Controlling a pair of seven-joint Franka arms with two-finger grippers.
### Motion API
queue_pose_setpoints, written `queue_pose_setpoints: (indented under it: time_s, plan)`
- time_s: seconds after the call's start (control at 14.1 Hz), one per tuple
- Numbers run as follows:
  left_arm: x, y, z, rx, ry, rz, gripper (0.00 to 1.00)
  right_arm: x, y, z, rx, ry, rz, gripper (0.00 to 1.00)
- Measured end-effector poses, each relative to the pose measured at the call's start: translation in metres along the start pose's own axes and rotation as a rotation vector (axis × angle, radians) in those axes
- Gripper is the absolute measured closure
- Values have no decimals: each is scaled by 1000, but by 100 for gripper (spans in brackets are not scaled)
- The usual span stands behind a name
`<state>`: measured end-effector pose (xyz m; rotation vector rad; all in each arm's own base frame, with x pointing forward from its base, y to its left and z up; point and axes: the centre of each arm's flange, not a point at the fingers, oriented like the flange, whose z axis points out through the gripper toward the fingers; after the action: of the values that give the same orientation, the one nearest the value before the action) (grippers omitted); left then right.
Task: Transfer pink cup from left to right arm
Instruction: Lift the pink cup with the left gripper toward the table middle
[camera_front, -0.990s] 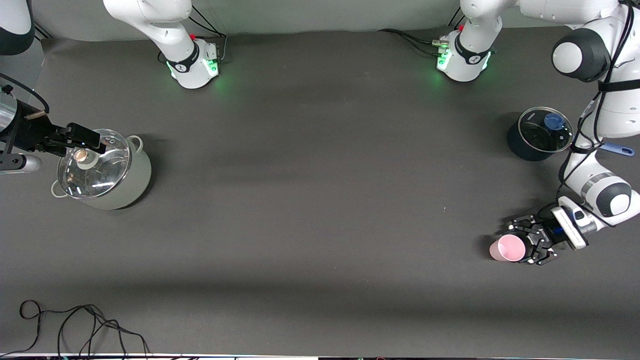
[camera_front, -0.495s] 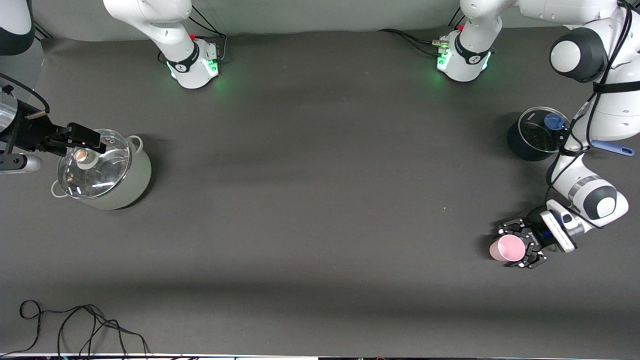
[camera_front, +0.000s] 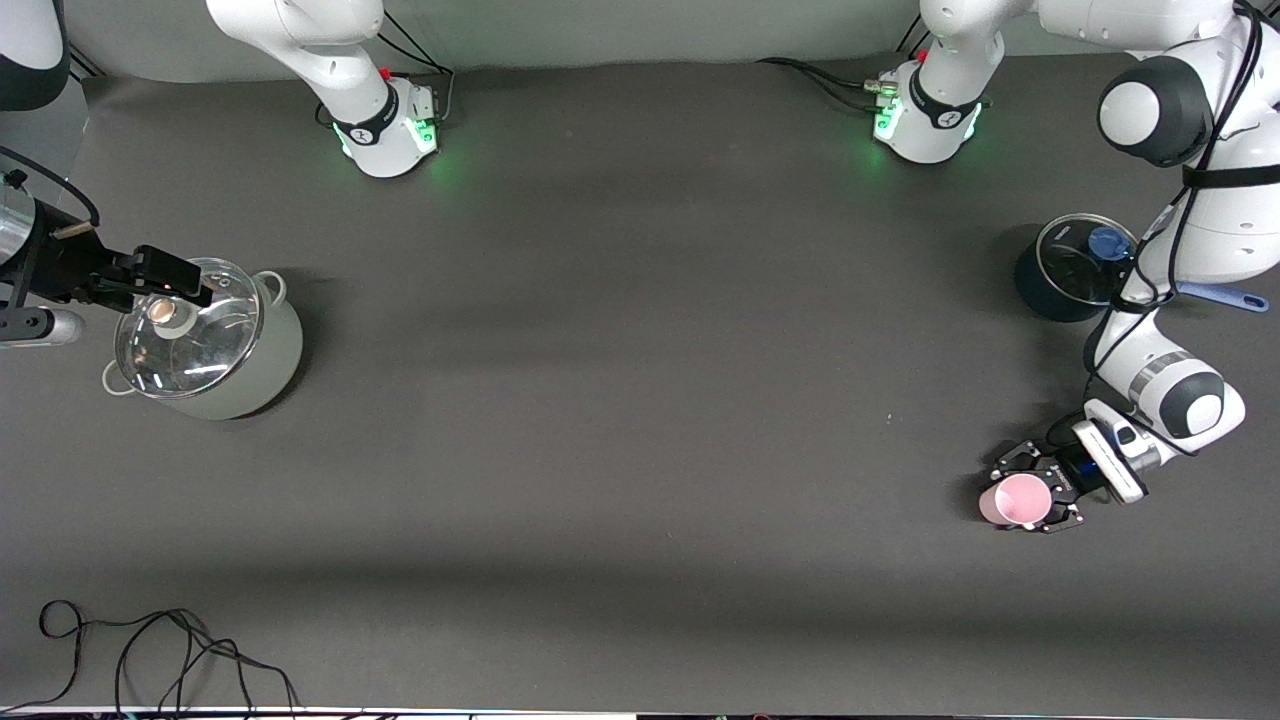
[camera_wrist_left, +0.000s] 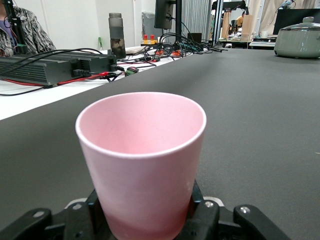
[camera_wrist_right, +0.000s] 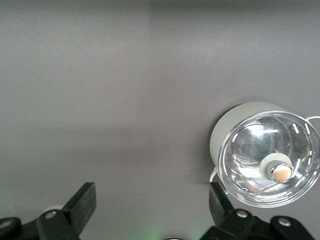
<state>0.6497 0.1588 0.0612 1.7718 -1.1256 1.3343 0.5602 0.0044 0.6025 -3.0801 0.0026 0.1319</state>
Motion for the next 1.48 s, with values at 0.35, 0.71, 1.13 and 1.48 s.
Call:
queue_pose_setpoints:
  time_s: [0.35,0.71,1.13,1.48]
  plan:
    - [10,-4,6,8,12,15,35,0,0,0,0,0,0,0]
    - [119,-3,82,87,-23,-3,35,0,0,0,0,0,0,0]
    - [260,96,219,172,-21,-112,35,0,0,-1,1,1,11,0]
    - [361,192,277,134,-21,-169,35,-1,-23,-1,45,-5,210,0]
